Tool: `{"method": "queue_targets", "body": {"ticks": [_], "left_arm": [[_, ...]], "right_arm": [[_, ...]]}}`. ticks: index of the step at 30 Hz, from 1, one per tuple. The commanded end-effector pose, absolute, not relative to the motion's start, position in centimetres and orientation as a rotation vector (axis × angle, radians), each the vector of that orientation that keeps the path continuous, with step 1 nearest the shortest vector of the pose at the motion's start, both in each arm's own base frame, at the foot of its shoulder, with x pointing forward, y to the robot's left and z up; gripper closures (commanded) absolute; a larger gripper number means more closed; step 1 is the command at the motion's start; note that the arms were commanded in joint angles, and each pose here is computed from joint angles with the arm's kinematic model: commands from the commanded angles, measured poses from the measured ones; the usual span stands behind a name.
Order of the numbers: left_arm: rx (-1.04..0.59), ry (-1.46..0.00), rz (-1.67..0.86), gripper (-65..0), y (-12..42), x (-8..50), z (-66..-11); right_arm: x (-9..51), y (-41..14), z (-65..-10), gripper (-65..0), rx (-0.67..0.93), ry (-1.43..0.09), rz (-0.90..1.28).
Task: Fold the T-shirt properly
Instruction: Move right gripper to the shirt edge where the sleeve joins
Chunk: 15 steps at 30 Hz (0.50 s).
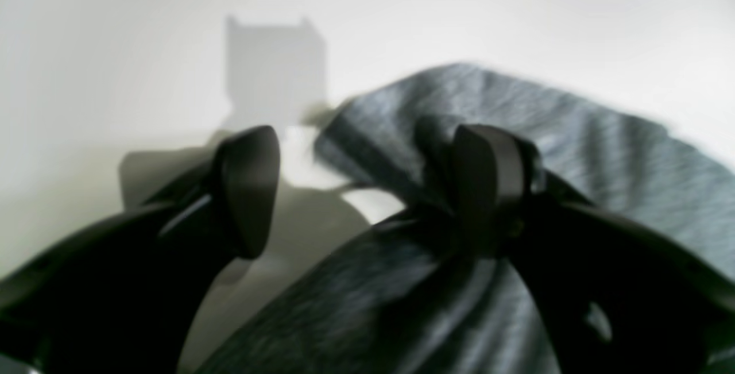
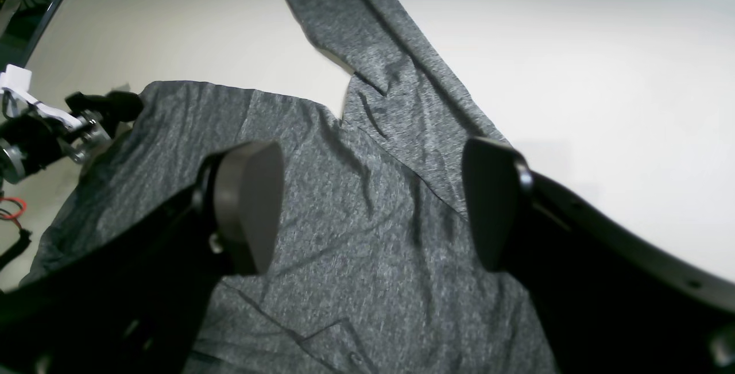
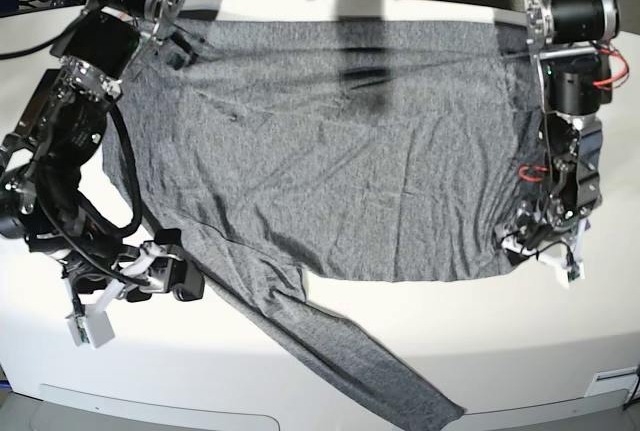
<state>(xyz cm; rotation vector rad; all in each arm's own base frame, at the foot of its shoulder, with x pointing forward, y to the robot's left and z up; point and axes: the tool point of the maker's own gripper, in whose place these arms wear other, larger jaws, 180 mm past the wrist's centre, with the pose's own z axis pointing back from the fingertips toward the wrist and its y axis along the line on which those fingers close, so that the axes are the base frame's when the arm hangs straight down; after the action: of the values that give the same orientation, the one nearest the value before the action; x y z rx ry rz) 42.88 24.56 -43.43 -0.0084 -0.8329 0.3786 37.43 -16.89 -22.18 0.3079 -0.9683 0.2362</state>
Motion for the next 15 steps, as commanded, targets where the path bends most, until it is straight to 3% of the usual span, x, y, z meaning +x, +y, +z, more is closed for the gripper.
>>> {"method": "queue_targets", "body": {"ticks": [1, 3, 6, 12, 15], "left_arm": [[0.0, -0.889, 0.382, -44.2, 25.0, 44.1, -41.8], [0.009, -0.884, 0.382, -41.5, 25.1, 43.3, -42.6], [0.036, -0.9, 0.382, -32.5, 25.9, 42.5, -43.1], [0.04, -0.907, 0.381, 0.0, 26.0, 42.3, -43.2], [0.038, -0.913, 0.38, 0.0, 26.0, 42.6, -42.9]], "right_arm": [[38.0, -16.8, -20.3, -47.5, 0.311, -1.032, 0.254], [38.0, -16.7, -20.3, -47.5, 0.315, -1.034, 0.255], [38.0, -16.7, -20.3, -47.5, 0.314, -1.033, 0.254], [38.0, -16.7, -20.3, -47.5, 0.314, -1.033, 0.254], [38.1, -17.0, -20.4, -47.5, 0.296, -1.027, 0.249]]}}
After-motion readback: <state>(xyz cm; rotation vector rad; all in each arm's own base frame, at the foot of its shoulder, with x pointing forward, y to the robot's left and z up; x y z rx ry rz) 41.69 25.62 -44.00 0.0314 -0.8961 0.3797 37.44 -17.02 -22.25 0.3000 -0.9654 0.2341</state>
